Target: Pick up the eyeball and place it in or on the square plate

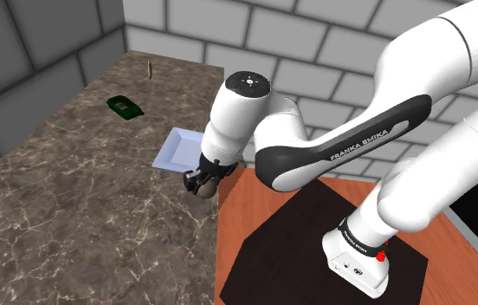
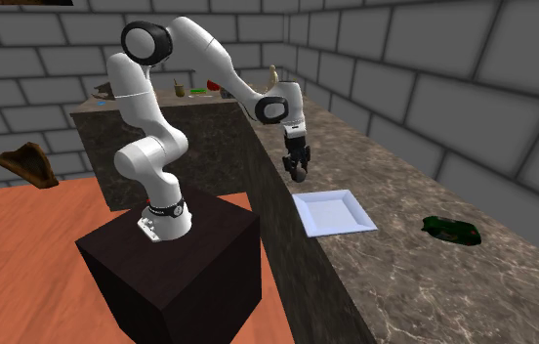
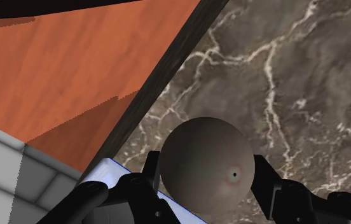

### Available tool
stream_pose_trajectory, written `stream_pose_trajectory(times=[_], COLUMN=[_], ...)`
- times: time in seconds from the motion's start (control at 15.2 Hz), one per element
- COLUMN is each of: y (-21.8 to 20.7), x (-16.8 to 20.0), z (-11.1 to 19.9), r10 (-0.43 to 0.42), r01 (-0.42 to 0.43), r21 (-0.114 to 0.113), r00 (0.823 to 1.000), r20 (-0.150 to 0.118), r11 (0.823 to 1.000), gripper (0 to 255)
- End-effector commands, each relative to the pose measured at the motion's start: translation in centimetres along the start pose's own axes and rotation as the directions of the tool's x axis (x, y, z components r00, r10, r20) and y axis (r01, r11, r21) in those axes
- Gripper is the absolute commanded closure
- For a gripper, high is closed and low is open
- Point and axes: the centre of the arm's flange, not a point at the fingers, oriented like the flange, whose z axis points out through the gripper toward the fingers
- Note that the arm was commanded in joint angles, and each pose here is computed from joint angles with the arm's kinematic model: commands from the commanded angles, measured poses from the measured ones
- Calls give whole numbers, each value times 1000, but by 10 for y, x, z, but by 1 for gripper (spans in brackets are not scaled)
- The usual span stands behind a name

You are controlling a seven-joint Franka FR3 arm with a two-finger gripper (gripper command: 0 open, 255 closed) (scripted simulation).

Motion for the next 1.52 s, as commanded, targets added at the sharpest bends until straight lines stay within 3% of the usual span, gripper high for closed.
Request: stream_pose_trajectory(times=[0.0,0.73,1.45], y=[0,1,49], x=[2,14,148], z=[-10,-63,-35], r10=[0,0,0], r01=[0,0,0], r21=[0,0,0], r00=[1000,1000,1000], r20=[1,1,1], r11=[1000,1000,1000], gripper=[255,255,255])
